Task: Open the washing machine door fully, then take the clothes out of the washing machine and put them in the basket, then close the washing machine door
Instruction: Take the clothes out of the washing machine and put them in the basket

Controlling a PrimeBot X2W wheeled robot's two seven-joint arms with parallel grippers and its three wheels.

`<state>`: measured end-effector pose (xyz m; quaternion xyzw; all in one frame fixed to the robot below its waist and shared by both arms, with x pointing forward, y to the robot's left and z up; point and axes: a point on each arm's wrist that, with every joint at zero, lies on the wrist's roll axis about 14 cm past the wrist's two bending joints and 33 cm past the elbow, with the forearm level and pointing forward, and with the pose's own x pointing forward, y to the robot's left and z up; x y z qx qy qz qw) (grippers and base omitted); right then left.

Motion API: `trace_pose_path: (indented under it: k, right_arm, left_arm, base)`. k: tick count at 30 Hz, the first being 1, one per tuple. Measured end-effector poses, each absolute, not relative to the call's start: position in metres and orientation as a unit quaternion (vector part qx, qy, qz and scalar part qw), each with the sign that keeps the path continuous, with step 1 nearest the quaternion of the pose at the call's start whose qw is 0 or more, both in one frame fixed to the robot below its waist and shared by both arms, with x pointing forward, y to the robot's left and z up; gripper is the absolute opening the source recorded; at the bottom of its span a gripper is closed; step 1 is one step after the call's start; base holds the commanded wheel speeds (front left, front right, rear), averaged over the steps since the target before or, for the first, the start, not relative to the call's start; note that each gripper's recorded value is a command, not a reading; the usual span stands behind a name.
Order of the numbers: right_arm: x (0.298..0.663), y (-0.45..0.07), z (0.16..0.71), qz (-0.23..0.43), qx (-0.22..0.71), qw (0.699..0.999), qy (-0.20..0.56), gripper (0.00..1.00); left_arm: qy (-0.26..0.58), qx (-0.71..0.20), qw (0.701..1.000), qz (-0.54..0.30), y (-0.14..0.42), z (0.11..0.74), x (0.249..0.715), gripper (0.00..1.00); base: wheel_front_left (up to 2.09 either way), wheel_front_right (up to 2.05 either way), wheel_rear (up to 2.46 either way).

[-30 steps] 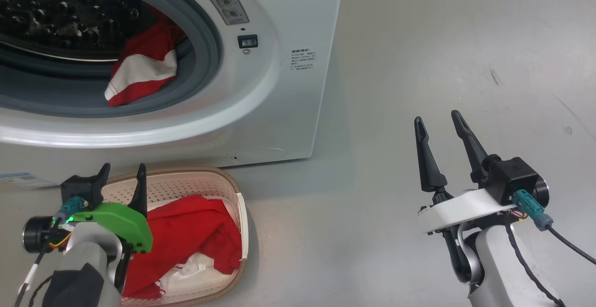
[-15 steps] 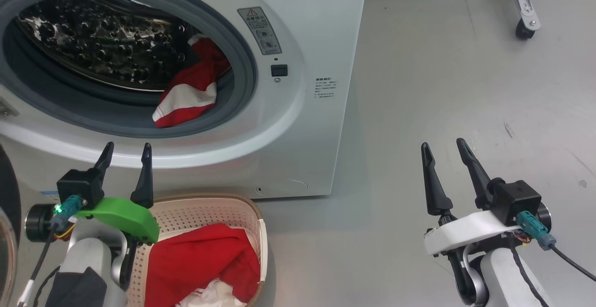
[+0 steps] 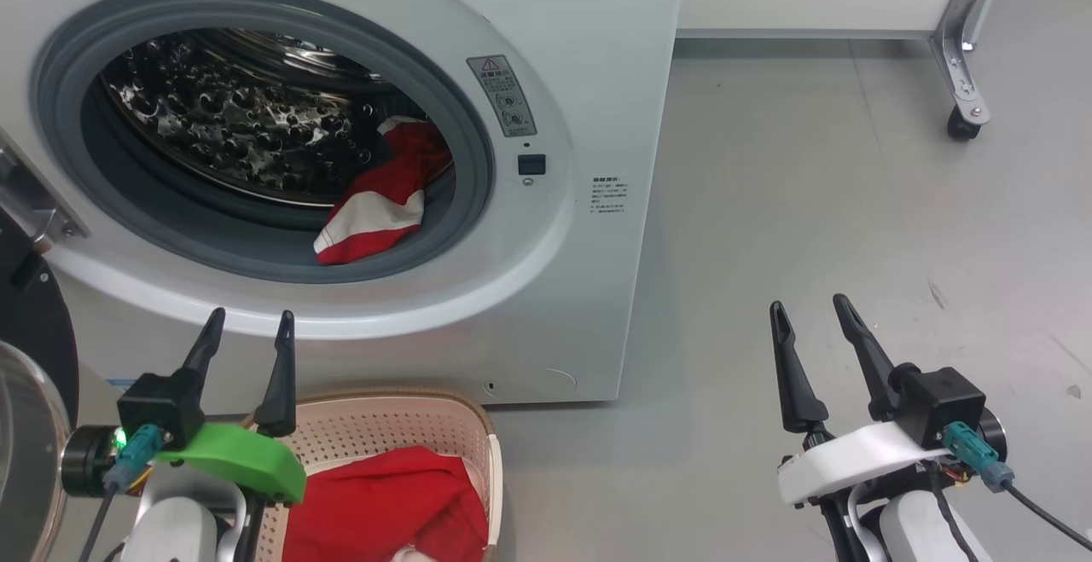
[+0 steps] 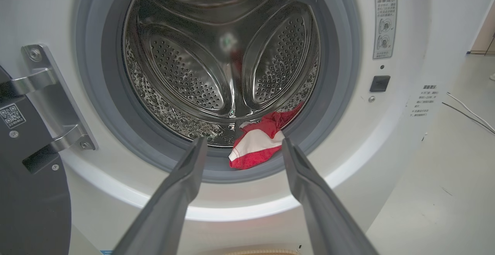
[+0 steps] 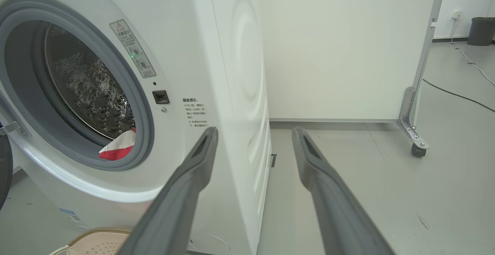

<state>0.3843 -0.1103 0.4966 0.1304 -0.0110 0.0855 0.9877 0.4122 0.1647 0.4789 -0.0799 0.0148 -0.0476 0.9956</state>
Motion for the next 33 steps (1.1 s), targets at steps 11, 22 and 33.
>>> trace_pose_path:
  k: [11, 22, 33]
  right_arm:
    - [0.374, -0.11, 0.498, 0.087, 0.132, 0.987, -0.013, 1.0]
    - [0.371, -0.11, 0.499, 0.088, 0.133, 0.987, -0.014, 1.0]
    - [0.371, -0.11, 0.498, 0.087, 0.133, 0.987, -0.013, 1.0]
  left_arm:
    - [0.003, -0.09, 0.995, -0.05, 0.16, 0.484, 0.397, 1.0]
    - [-0.001, -0.091, 0.994, -0.053, 0.157, 0.485, 0.39, 1.0]
    - [0.0, -0.092, 0.994, -0.053, 0.157, 0.484, 0.387, 1.0]
  base:
    - [0.0, 0.0, 0.0]
    - [0.0, 0.0, 0.0]
    - [0.0, 0.0, 0.0]
